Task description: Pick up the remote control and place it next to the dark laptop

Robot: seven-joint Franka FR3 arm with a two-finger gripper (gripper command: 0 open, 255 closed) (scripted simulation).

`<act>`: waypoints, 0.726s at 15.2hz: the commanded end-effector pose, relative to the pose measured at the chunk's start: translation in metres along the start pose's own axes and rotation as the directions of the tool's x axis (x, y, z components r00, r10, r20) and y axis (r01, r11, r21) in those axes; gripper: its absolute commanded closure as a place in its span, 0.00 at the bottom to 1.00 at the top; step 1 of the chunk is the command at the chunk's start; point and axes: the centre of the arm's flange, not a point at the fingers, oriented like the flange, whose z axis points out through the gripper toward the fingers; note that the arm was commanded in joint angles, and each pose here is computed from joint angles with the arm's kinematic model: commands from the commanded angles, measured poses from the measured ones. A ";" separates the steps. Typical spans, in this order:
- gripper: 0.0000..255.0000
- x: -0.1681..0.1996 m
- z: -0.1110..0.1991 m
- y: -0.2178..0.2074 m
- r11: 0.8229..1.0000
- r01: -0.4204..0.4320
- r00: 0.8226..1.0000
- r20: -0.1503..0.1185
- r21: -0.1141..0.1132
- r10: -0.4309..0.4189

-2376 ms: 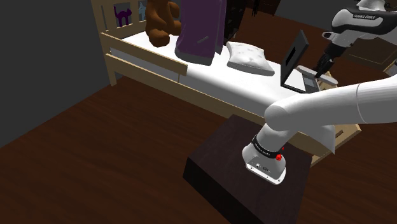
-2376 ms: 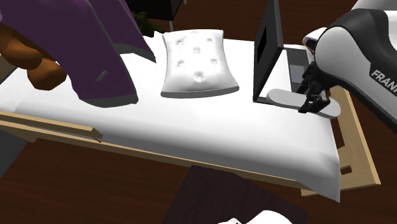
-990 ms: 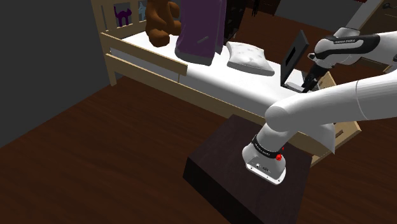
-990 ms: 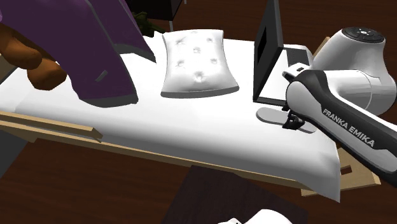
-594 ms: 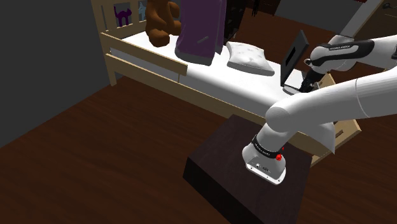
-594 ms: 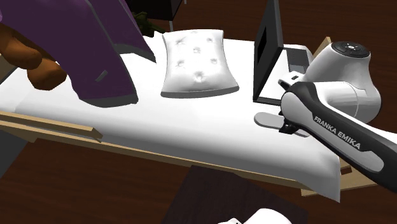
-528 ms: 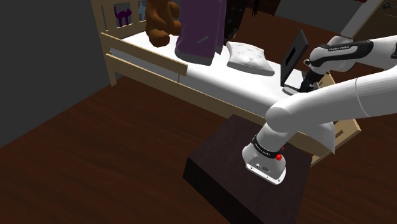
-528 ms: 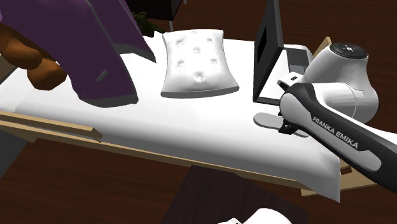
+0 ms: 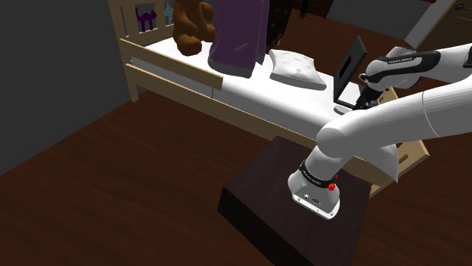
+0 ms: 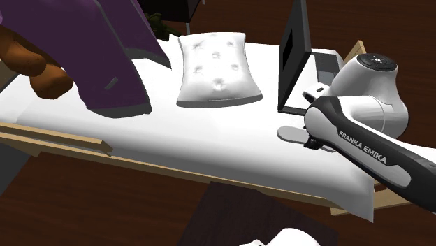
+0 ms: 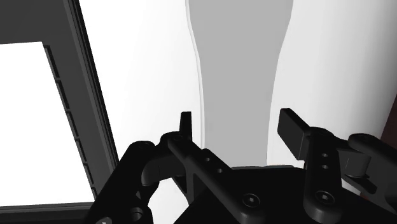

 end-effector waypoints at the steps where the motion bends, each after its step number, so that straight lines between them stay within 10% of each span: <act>1: 1.00 0.000 0.000 0.000 1.000 0.000 1.000 0.000 0.000 0.000; 2: 0.00 0.000 0.000 0.000 1.000 0.000 1.000 0.000 0.000 0.000; 11: 0.00 0.000 -0.050 0.000 1.000 0.000 1.000 0.000 0.000 0.000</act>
